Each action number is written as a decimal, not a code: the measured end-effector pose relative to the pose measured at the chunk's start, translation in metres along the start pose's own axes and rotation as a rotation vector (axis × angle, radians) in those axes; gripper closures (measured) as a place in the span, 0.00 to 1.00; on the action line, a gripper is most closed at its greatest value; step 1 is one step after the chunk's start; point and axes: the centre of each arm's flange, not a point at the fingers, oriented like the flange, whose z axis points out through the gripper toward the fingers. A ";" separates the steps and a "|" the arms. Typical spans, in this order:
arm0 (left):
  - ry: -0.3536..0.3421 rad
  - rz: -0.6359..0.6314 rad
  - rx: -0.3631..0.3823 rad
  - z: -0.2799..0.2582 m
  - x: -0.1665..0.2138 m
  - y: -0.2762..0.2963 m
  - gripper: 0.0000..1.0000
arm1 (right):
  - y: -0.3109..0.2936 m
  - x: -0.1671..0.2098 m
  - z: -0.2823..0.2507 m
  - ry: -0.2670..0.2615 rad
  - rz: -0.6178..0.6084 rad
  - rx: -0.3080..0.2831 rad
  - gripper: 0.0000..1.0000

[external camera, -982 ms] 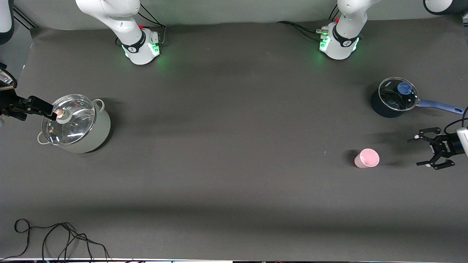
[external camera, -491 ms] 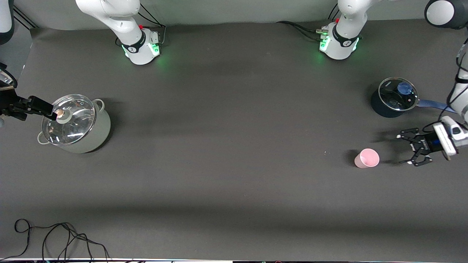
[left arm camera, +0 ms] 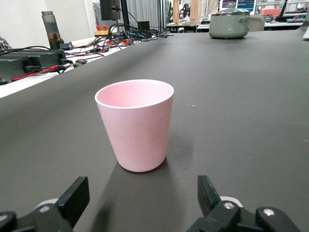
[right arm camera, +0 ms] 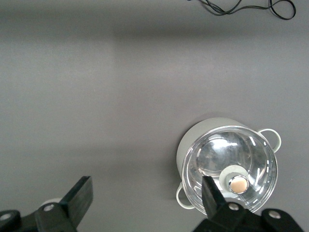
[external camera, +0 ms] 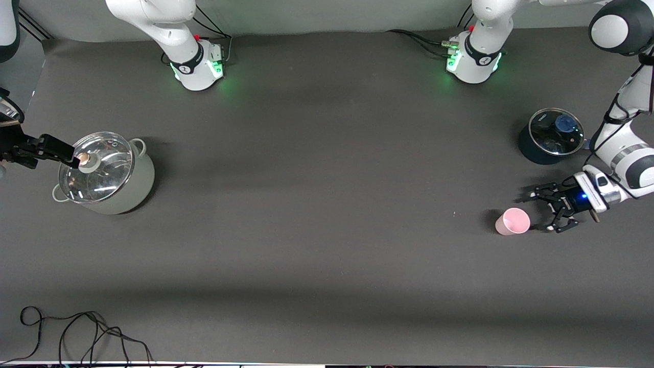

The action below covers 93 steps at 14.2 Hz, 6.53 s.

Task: Transfer pink cup from left to right arm
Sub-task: 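Reach the left gripper down around the pink cup, then close the left gripper on the pink cup and lift it, then carry the cup with the left gripper while the right gripper approaches, then grasp the cup rim with the right gripper beside the left gripper, then open the left gripper and withdraw it while the right gripper pulls cup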

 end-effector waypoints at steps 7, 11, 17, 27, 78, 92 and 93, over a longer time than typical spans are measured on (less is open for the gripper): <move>0.020 -0.011 0.003 0.053 0.006 -0.002 0.00 | 0.000 0.000 0.000 0.000 0.000 0.000 0.00; 0.027 -0.027 0.015 0.066 0.005 0.000 0.00 | 0.000 0.000 0.000 0.000 0.000 0.000 0.00; 0.027 -0.033 0.033 0.070 0.005 -0.001 0.05 | 0.001 0.000 0.000 0.000 0.001 0.000 0.00; 0.031 -0.064 0.036 0.077 0.012 -0.009 0.35 | 0.001 0.000 0.000 0.000 0.002 0.000 0.00; -0.209 -0.182 0.069 0.418 0.556 0.222 0.35 | -0.498 -0.076 0.043 -0.278 1.026 0.135 0.43; -0.200 -0.255 0.091 0.417 0.556 0.222 0.17 | -0.471 -0.049 0.038 -0.241 0.961 0.167 0.95; -0.200 -0.265 0.095 0.416 0.555 0.220 0.07 | -0.459 -0.040 0.036 -0.234 0.945 0.169 0.95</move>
